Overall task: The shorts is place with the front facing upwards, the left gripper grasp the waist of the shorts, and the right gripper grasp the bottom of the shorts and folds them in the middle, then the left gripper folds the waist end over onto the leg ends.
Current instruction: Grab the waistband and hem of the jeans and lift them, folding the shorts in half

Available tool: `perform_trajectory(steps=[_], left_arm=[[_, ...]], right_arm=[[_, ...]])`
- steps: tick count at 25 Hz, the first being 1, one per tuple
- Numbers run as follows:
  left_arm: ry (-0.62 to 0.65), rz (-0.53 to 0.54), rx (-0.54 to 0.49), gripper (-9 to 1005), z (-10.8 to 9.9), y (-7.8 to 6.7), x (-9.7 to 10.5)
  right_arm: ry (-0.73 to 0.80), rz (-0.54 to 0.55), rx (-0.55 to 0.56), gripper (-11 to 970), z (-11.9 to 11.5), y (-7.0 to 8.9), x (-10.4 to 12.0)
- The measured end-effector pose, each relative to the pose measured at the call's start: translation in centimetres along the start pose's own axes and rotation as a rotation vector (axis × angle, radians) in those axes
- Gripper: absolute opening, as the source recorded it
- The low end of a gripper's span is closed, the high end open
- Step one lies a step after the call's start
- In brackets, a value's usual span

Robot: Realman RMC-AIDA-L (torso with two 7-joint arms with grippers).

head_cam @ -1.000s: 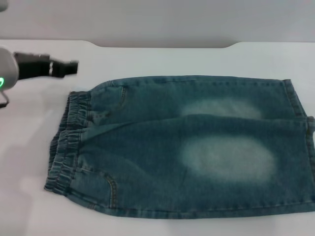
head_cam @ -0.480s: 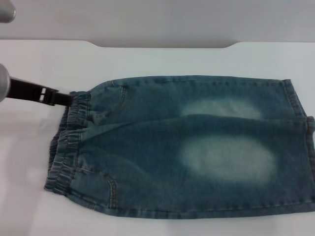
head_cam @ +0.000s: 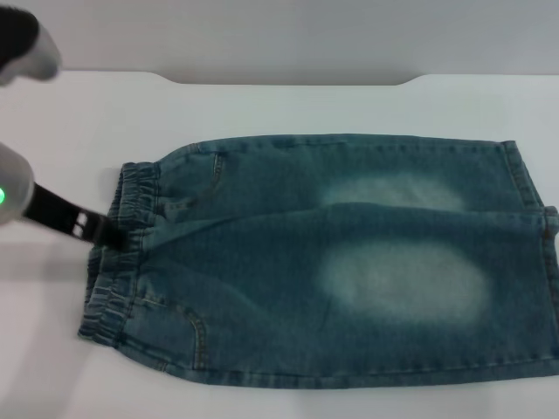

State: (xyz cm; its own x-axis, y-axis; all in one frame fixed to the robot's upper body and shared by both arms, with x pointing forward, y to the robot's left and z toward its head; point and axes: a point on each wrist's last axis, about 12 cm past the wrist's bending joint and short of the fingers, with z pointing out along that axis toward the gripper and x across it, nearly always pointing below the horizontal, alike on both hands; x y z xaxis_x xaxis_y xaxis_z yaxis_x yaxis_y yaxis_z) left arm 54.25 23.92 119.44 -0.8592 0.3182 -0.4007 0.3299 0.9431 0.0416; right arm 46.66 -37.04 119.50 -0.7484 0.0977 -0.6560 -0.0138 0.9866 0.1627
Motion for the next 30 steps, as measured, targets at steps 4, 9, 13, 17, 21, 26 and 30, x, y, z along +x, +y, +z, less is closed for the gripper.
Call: perform_trajectory(steps=[4,9,13,17,21,26,30], left_arm=[[0.087,-0.028,0.079,855,1.7,-1.2,0.5],[0.148,-0.027,0.067,854,1.8,-1.9,0.7],[0.216,-0.009,-0.001,854,1.9,-2.2,0.9],[0.264,0.008,-0.04,854,2.2,-2.7,0.9],[0.265,-0.002,-0.036,853,2.4,-2.8,0.9],[0.272,-0.002,-0.027,853,2.9,-3.0,1.0],[0.274,-0.001,-0.024,853,3.1,-3.0,1.0]], right_arm=[[0.02,0.019,0.003,570,0.5,-0.5,0.7],[0.024,0.004,0.012,570,0.8,-0.9,0.8],[0.023,-0.011,0.017,570,1.1,-1.3,0.9],[0.023,-0.022,0.019,570,1.4,-1.5,1.0],[0.021,-0.037,0.02,569,1.4,-1.6,1.0],[0.019,-0.038,0.019,569,1.4,-1.6,0.9],[0.02,-0.034,0.018,569,1.4,-1.6,1.1]])
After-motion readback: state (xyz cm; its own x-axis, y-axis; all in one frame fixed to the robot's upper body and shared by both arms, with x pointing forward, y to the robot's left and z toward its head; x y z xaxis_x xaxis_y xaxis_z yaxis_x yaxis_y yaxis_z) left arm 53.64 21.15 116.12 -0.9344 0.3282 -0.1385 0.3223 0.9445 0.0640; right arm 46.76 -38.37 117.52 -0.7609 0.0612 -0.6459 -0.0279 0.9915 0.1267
